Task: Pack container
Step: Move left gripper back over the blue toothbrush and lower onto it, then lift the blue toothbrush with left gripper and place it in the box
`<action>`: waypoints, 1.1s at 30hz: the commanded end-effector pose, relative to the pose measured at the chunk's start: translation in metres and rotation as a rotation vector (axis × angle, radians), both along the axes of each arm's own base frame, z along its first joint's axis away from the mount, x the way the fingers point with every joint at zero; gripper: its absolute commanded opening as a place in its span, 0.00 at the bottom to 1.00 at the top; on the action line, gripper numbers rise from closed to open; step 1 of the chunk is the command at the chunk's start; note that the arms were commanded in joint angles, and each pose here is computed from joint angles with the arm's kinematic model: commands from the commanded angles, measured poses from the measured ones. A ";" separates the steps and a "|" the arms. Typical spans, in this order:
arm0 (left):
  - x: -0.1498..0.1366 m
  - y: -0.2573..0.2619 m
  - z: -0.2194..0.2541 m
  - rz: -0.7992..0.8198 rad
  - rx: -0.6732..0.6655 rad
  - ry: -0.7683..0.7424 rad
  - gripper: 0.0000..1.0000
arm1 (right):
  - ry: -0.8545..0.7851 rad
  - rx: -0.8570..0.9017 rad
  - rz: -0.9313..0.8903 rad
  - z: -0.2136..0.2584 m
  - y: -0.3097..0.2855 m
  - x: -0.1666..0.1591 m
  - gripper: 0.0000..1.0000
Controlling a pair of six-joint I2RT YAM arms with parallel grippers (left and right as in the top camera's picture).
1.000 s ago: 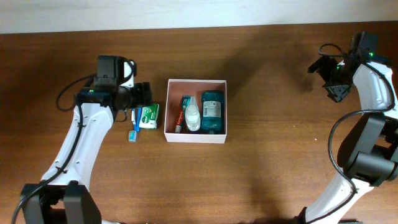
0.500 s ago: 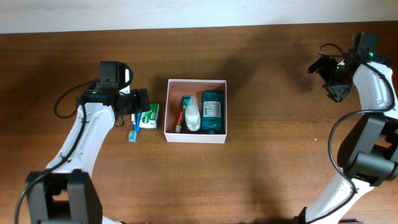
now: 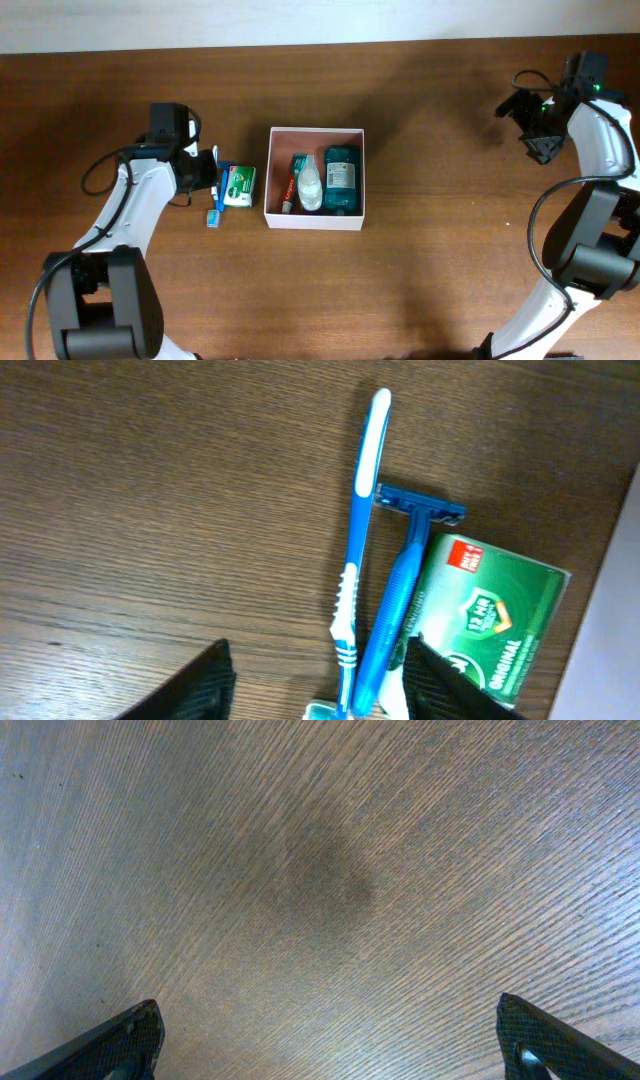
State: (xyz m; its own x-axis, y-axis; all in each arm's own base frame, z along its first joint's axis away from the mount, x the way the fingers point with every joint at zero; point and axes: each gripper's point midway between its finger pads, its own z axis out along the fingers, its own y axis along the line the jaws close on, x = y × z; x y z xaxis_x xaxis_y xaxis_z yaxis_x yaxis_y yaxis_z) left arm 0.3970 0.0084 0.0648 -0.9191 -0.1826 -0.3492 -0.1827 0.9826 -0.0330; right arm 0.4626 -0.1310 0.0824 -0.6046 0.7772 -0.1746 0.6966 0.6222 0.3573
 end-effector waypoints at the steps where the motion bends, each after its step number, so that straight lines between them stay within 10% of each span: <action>1: -0.002 -0.004 -0.011 -0.012 -0.024 0.029 0.46 | -0.001 -0.015 -0.003 0.001 -0.005 0.000 0.99; 27: -0.008 -0.004 -0.077 -0.011 -0.026 0.164 0.43 | -0.001 -0.015 -0.003 0.001 -0.005 0.000 0.99; 33: -0.008 -0.004 -0.077 -0.011 -0.026 0.162 0.20 | -0.001 -0.015 -0.003 0.001 -0.005 0.000 0.99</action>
